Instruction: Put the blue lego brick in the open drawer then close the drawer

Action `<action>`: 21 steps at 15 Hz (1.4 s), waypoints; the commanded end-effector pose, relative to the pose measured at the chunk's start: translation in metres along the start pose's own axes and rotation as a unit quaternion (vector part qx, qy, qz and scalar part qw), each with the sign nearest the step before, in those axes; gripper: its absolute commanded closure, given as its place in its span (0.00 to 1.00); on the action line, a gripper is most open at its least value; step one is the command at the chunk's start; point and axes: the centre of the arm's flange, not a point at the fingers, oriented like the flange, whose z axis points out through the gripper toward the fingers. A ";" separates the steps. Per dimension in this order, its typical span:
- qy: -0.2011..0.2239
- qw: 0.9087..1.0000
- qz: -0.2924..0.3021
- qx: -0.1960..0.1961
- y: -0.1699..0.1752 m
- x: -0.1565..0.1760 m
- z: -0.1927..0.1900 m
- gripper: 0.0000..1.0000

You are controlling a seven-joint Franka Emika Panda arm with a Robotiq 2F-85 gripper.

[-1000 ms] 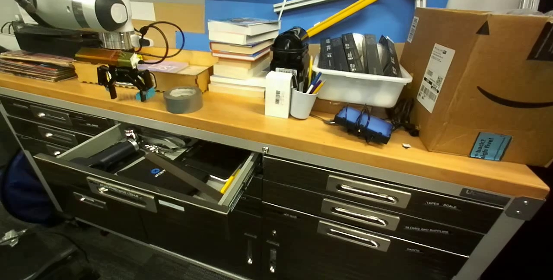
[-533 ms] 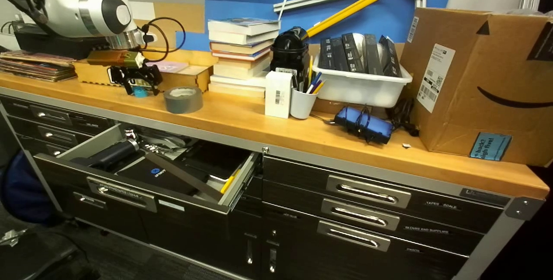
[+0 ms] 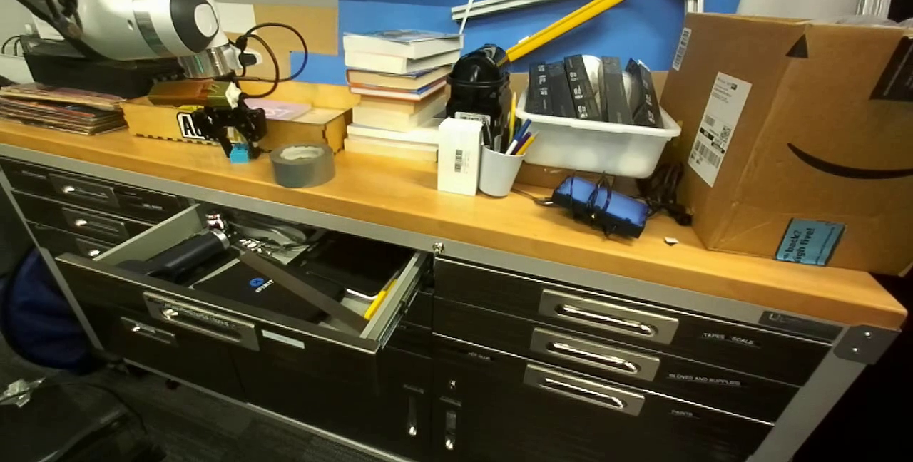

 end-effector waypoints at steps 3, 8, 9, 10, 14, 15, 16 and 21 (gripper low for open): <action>-0.057 0.997 0.035 -0.030 0.027 -0.031 -0.017 0.88; -0.166 0.983 0.079 -0.030 0.071 -0.119 -0.025 0.83; -0.178 0.980 0.087 -0.024 0.080 -0.134 -0.023 0.83; -0.189 0.978 0.092 -0.012 0.090 -0.150 -0.018 0.83; -0.209 0.967 0.134 0.050 0.136 -0.210 0.020 0.83; -0.207 0.966 0.145 0.050 0.146 -0.222 0.028 0.82; -0.196 0.966 0.161 0.044 0.155 -0.233 0.035 0.38; -0.134 0.971 0.192 0.051 0.189 -0.272 0.036 0.08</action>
